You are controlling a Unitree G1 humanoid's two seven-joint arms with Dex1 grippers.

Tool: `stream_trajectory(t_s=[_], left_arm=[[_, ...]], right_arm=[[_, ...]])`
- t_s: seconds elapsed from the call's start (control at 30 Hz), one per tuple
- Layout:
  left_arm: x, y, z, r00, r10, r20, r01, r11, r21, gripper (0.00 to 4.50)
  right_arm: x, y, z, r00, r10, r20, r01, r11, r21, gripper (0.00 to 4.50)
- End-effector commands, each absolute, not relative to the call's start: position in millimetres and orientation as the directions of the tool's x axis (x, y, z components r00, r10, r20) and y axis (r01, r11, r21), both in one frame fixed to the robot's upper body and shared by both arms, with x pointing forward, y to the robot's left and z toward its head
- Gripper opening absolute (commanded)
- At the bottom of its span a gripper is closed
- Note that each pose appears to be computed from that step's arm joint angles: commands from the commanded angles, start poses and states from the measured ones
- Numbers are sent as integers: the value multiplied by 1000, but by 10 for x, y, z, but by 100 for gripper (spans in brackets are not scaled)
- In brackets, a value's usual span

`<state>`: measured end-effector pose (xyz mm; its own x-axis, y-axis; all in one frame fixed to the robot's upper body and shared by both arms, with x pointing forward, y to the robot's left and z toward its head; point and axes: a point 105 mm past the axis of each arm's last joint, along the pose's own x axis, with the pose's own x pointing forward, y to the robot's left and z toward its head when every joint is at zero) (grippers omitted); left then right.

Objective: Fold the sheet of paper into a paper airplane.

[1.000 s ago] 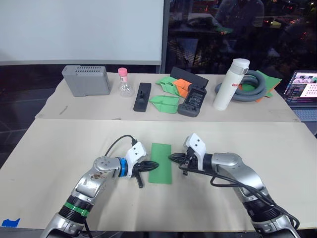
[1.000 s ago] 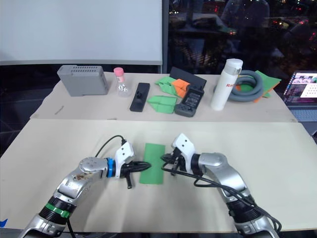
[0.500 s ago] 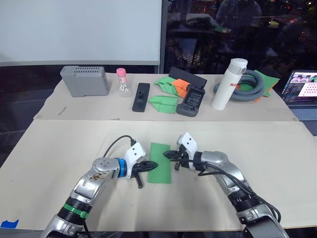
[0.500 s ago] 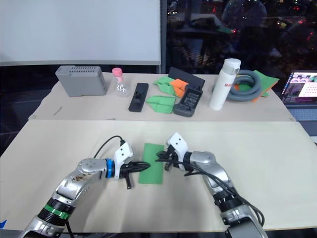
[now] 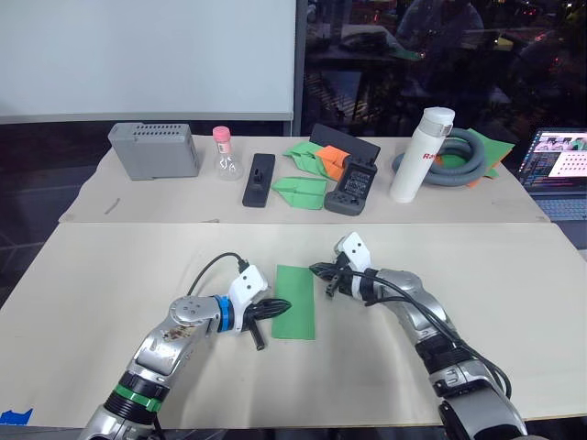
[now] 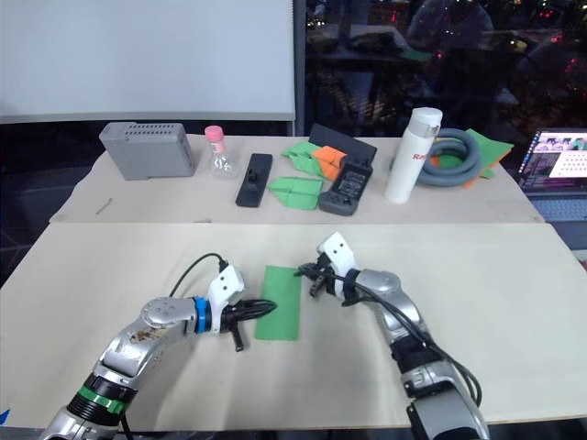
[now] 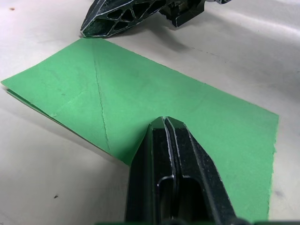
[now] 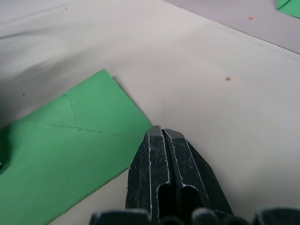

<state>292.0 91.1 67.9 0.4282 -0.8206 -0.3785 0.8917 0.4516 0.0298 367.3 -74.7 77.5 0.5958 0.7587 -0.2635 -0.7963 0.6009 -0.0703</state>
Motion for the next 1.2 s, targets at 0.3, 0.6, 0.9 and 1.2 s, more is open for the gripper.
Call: stream_trajectory(t_s=[0.3,0.6,0.9,1.2], left_arm=[[2962,942,546,415,-802,-430,889,459,1,0],[2940,916,526,381,-812,-443,907,420,10,0],[2948,938,516,386,-808,-445,905,426,12,0],[2946,986,516,375,-806,-458,911,412,20,0]], right_arm=[[3474,-707,707,548,794,-263,-830,555,-54,1],[3206,-708,567,426,823,-376,-899,432,-73,1],[2884,-667,472,299,863,-407,-941,338,24,1],[2530,-713,278,207,885,-418,-952,280,122,1]])
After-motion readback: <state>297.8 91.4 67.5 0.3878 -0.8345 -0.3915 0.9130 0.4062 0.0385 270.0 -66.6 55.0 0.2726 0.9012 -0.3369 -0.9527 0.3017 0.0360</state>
